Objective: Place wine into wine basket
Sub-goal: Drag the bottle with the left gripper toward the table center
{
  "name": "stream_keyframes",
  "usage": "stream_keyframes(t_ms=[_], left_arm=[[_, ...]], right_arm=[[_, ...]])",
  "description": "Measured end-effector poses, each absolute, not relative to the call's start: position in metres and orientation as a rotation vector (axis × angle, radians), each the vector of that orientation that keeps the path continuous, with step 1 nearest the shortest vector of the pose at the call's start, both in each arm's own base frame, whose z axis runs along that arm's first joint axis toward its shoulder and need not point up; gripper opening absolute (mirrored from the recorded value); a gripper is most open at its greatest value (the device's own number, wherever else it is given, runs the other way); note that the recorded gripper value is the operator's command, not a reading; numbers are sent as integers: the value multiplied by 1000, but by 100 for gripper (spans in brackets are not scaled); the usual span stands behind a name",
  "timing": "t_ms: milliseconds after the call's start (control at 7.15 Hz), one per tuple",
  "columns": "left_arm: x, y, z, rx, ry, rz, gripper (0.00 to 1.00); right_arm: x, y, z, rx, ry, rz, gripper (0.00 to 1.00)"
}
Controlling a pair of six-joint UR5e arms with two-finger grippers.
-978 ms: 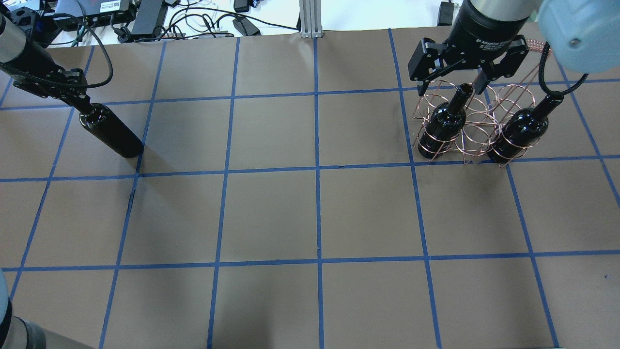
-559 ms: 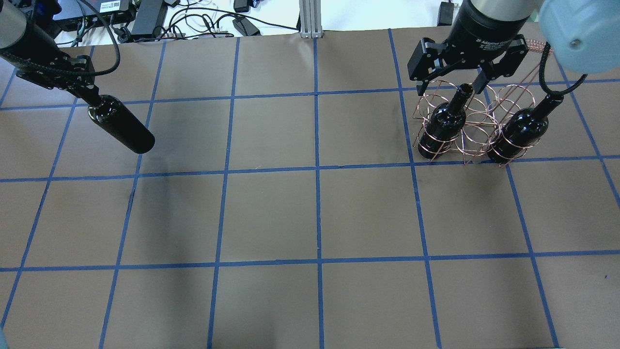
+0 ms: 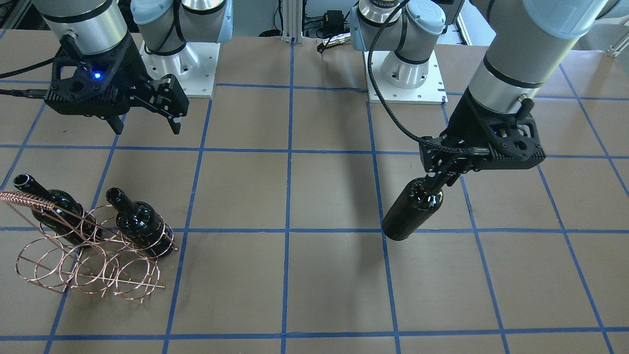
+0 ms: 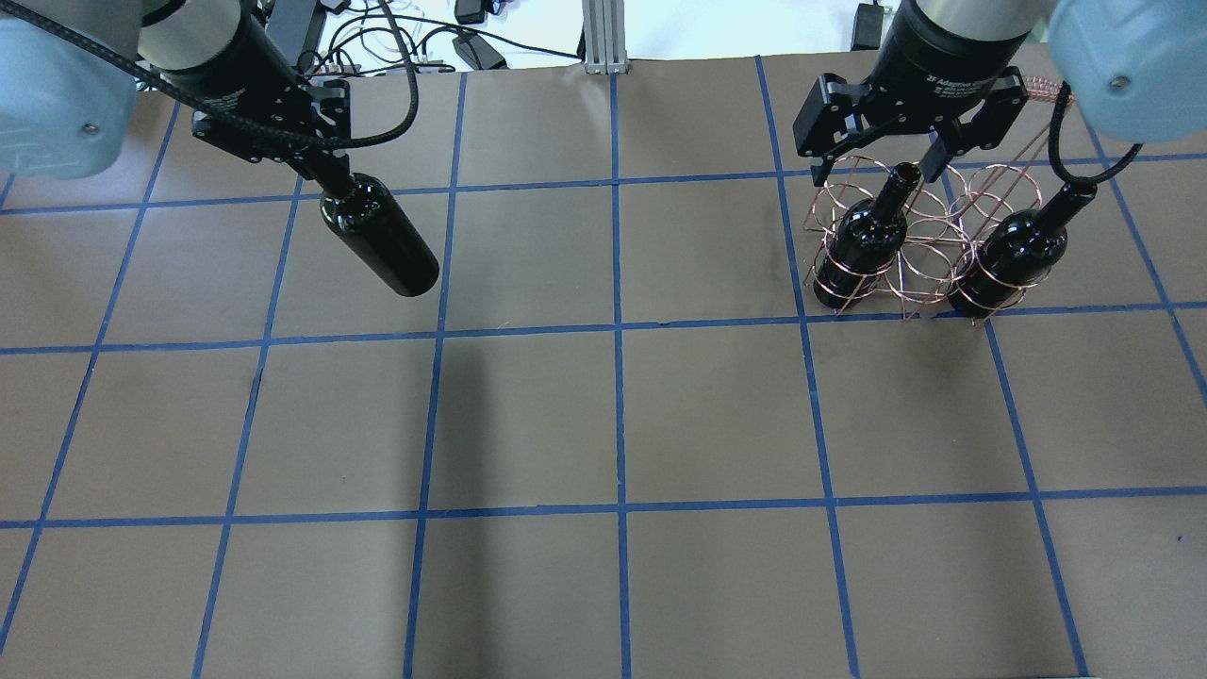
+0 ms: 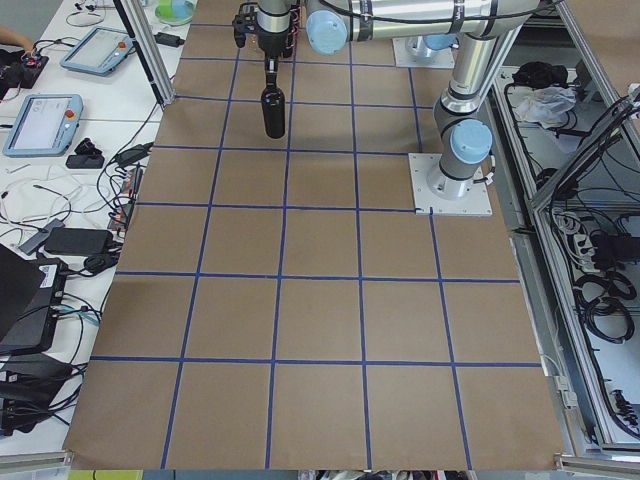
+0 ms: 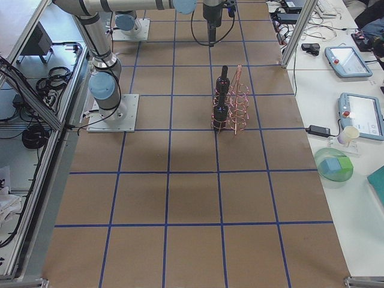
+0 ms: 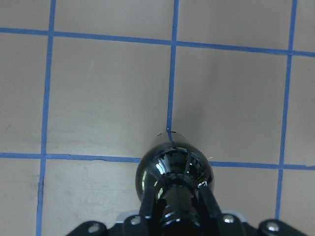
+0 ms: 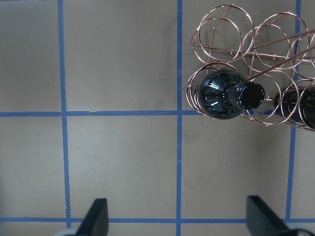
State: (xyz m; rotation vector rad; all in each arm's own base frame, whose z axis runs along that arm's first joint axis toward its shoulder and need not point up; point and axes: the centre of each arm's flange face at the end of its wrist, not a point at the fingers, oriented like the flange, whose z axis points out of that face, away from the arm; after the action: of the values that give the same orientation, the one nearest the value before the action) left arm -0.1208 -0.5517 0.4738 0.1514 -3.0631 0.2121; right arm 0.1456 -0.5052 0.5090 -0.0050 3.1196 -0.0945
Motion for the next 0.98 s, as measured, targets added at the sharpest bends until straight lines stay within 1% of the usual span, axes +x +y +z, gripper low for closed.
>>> stream_keyframes(t_ms=[419,699,978], left_arm=[[-215,-519,449,237,-3118,155,0],[-258,-495,440,251,-3123,135,0],[-295,-475,417,286,-3123,123,0]], right_arm=[[146,-505,509,-7,3120,-96,100],[146,-505,509,-7,3119,-96,100],[146,-505,509,-7,3120,-96,100]])
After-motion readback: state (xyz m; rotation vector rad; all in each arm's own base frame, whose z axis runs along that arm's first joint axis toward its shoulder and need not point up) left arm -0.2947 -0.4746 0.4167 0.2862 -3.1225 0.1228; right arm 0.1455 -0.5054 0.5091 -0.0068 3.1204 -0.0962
